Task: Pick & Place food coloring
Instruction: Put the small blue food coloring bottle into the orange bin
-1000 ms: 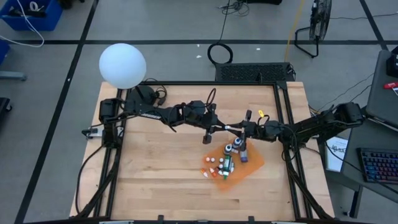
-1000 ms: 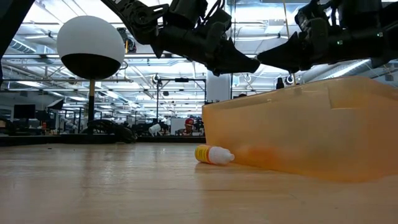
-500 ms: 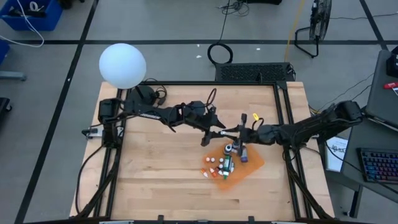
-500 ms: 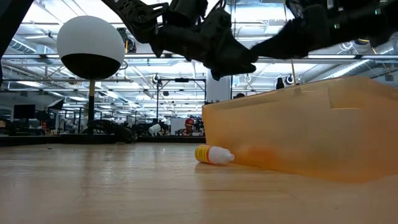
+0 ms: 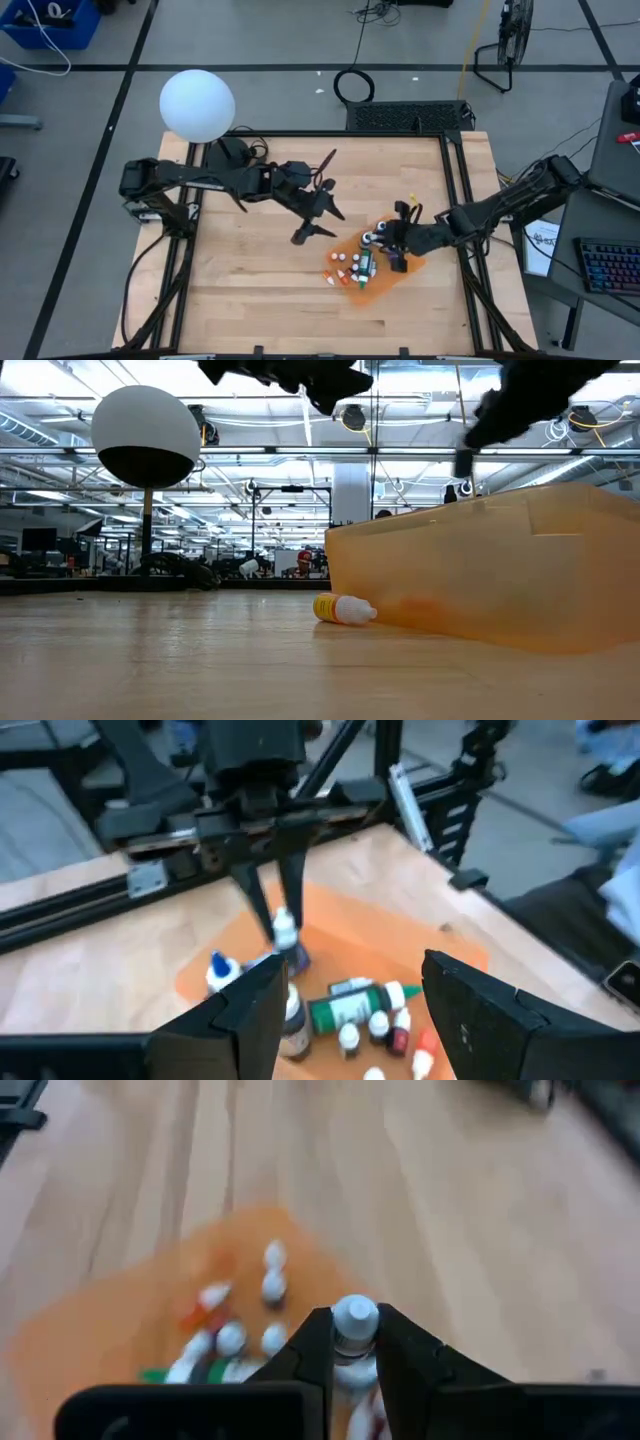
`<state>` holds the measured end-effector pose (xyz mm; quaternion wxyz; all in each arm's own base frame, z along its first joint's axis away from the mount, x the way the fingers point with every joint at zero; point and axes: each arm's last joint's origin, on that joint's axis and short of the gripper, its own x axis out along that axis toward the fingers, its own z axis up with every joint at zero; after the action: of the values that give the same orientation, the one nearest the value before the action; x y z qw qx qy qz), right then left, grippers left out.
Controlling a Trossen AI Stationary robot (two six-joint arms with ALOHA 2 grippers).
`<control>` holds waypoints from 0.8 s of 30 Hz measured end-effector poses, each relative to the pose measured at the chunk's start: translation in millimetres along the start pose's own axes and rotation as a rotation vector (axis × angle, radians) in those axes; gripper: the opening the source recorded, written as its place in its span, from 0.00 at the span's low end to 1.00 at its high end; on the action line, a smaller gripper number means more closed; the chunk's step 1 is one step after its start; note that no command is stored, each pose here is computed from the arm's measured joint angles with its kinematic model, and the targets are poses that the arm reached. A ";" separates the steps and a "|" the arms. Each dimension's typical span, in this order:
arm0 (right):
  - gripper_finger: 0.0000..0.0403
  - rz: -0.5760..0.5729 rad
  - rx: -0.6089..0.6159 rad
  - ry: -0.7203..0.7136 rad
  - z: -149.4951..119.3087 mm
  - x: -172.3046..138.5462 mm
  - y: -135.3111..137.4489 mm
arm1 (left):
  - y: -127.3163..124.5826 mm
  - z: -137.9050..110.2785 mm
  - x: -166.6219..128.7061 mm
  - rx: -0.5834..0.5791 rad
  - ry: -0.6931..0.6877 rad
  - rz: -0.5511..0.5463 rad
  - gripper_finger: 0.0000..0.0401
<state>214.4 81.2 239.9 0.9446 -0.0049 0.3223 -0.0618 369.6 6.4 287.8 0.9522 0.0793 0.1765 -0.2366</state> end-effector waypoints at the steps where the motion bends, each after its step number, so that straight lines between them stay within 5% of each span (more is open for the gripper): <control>1: 0.10 0.001 0.031 0.034 -2.9 -2.6 2.0 | -2.4 1.4 -2.3 -0.002 0.014 0.011 0.58; 9: 0.10 0.012 0.196 0.210 -31.0 -4.0 22.3 | -6.8 -5.8 -2.0 -0.008 0.039 0.016 0.58; 24: 0.10 -0.016 0.142 0.359 -60.6 58.2 37.5 | 2.6 -35.4 -5.3 -0.083 -0.013 0.106 0.58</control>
<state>227.4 113.3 154.6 0.8695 0.0701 0.4803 -0.0916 355.8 19.2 257.2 0.9670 0.0475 0.1753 -0.1786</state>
